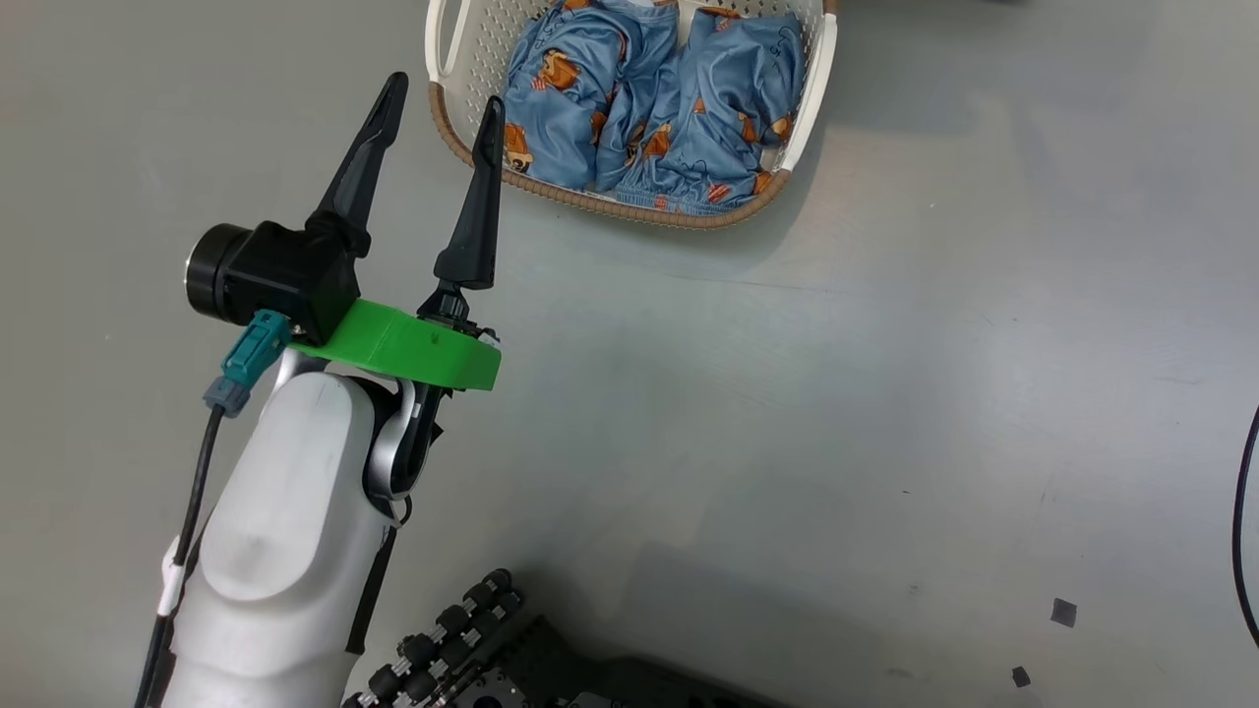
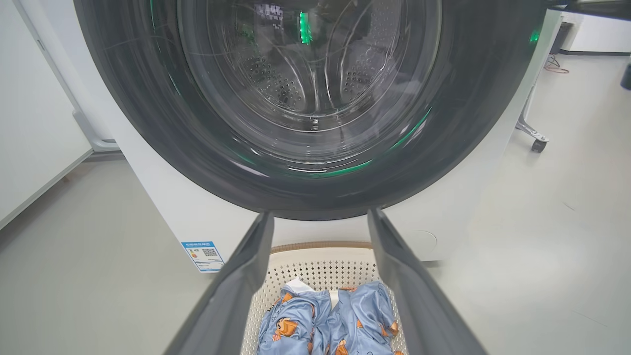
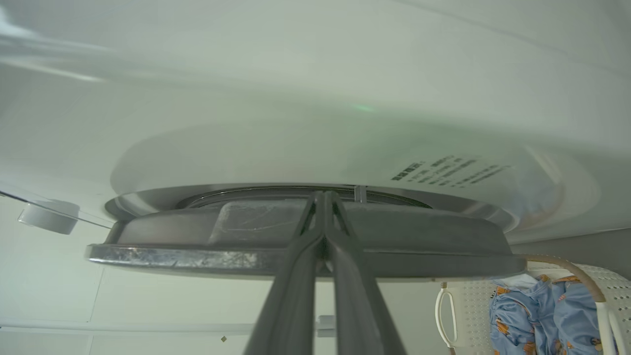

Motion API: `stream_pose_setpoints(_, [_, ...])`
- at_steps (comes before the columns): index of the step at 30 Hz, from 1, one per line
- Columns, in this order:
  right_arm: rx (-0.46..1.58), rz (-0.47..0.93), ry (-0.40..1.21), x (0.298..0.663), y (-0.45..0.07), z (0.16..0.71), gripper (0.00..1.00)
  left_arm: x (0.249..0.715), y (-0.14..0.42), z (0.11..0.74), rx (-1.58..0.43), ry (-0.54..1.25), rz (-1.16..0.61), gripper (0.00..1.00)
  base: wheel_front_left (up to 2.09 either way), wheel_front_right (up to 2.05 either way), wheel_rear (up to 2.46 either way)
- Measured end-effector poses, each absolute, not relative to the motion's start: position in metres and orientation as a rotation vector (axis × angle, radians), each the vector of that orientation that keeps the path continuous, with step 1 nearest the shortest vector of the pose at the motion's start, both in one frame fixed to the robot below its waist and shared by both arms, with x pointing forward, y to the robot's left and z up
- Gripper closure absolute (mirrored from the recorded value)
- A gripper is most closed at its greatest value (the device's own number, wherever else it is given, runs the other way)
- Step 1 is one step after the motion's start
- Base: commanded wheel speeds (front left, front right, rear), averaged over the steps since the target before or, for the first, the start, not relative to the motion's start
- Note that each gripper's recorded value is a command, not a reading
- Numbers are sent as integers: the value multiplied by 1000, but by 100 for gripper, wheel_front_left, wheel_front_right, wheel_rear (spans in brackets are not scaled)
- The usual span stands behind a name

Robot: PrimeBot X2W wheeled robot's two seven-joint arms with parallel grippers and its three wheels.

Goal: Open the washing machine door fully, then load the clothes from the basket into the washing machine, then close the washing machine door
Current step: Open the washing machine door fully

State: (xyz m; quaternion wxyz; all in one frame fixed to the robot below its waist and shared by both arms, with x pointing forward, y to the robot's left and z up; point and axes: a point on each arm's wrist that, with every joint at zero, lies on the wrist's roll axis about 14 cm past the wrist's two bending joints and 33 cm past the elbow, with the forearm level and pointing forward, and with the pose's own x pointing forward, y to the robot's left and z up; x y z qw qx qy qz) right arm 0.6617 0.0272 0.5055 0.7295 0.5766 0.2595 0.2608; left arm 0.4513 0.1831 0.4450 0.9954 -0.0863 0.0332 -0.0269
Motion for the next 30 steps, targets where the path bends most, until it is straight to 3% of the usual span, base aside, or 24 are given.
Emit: stream_pose_setpoints(30, [1266,563,684,678,62,458,100,452,194,426,-235,114,-3,0,0,0,0])
